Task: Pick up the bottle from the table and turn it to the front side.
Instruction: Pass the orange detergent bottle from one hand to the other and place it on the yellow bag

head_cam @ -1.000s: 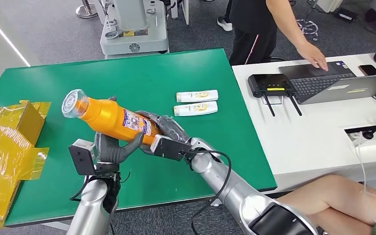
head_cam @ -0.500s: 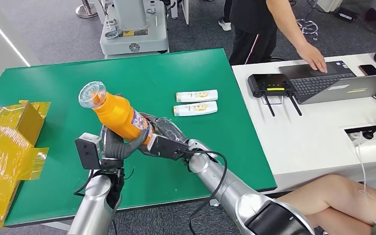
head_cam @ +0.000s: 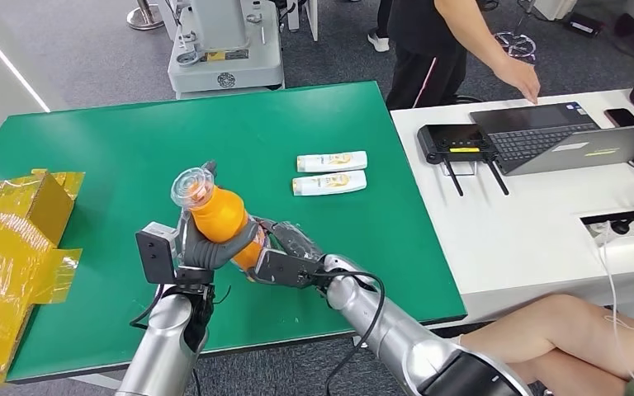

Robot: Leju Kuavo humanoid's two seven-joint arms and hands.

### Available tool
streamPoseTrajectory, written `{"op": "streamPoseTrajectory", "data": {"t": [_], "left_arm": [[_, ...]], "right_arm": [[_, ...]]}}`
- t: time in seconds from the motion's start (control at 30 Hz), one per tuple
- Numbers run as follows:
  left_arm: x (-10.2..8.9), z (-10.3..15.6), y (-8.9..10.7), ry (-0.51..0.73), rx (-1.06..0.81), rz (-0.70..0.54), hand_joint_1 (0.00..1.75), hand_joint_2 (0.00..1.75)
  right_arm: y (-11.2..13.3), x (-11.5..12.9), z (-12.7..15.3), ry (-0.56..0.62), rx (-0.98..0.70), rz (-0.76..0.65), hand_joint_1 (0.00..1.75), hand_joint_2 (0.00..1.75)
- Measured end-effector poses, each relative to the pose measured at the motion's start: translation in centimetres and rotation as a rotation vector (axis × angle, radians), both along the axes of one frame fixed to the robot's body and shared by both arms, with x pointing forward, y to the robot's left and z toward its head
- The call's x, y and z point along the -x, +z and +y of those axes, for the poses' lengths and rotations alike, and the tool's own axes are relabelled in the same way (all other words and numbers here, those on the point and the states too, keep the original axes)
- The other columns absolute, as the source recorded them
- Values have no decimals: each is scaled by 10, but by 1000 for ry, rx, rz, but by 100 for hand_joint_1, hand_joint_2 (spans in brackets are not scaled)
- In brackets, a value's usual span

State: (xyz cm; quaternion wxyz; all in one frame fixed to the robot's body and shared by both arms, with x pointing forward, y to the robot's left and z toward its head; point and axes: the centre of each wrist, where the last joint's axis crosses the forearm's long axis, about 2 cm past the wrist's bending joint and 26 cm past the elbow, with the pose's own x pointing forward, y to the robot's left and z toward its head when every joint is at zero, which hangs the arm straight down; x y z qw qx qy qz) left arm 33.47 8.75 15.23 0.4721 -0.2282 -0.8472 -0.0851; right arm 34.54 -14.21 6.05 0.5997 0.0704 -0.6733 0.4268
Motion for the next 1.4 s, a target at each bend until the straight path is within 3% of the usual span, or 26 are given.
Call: {"op": "streamPoseTrajectory", "data": {"t": [0.47, 0.6, 0.63, 1.17, 1.4], "left_arm": [[0, 1, -4, -2, -8, 9, 0, 175], [0, 1, -3, -3, -8, 8, 168, 175], [0, 1, -3, -3, -7, 6, 175, 175], [-1, 0, -1, -15, 37, 1, 175, 175], [-6, -1, 6, -18, 62, -19, 175, 175]], "right_arm": [[-9, 3, -13, -4, 63, 17, 175, 175], [-10, 4, -14, -5, 66, 20, 175, 175], [-10, 4, -15, -6, 67, 21, 175, 175], [-3, -7, -28, -66, 110, -80, 175, 175], [12, -22, -34, -75, 115, -160, 175, 175]]}}
